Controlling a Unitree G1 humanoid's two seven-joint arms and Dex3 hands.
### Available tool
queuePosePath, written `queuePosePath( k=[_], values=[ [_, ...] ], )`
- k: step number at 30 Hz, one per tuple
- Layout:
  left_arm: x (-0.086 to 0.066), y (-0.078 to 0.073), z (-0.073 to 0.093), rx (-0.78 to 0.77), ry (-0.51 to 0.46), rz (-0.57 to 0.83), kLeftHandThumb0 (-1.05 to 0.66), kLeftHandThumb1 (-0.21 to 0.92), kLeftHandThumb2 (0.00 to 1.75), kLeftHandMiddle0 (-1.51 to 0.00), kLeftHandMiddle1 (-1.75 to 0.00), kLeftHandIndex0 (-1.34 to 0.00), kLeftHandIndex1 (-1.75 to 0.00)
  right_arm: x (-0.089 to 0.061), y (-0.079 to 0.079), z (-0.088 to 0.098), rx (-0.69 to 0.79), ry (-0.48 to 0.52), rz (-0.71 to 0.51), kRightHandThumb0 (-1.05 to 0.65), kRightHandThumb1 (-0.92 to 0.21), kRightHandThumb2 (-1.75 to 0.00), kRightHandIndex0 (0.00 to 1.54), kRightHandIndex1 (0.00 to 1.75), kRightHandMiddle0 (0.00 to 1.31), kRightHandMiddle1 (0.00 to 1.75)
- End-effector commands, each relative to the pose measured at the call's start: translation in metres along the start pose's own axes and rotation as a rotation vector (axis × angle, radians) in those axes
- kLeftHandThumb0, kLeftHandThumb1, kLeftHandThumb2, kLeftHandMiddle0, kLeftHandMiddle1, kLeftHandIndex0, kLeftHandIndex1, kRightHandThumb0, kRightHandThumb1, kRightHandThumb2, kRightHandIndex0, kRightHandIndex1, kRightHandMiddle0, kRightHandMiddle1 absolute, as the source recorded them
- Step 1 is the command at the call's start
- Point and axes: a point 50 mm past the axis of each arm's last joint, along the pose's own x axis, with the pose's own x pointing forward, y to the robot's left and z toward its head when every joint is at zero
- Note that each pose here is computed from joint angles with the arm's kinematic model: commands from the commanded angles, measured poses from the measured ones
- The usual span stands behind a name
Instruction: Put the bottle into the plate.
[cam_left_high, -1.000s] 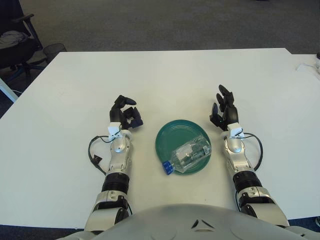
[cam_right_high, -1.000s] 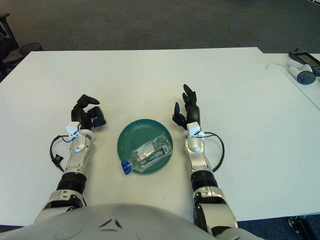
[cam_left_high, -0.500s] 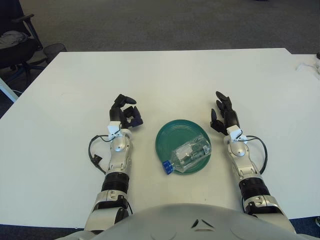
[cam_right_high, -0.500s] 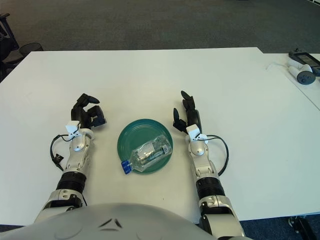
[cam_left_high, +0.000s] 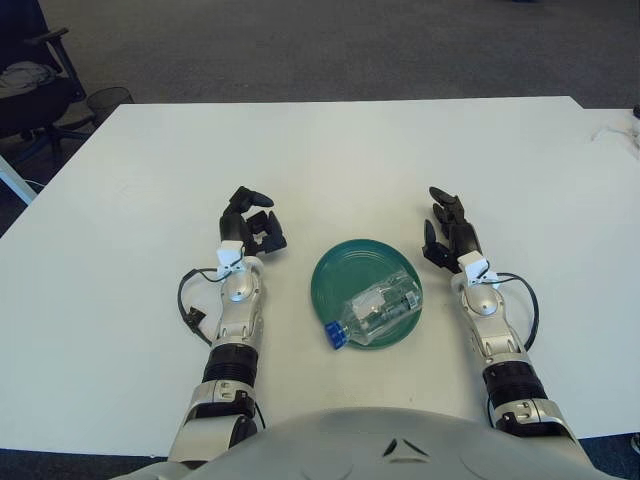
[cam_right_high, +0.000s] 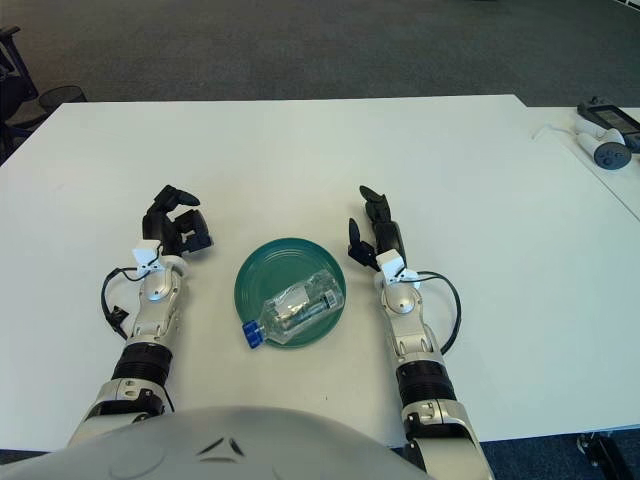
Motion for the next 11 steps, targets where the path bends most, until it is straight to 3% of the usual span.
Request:
queuePosePath(
  k=[1,11],
  values=[
    [0.0007,0.0001,0.0031,0.002,-0.011,-0.006,-0.58,0.07,1.63,-1.31,-1.75,-0.82,-1.75,-0.0117,0.0026,-0.0157,0.012,0.092,0.018,-0.72,-0.92,-0.93,0.25,0.09,0.00,0.58],
    [0.0001,0.0011,0.0029,-0.002,-0.007,-0.020,-0.58,0.07,1.62,-1.30,-1.75,-0.82,-1.75,-0.0133,0.0024,-0.0154,0.037,0.088,0.016,-0.70,-0.92,-0.91,0.26,0.10,0.00,0.59]
  ],
)
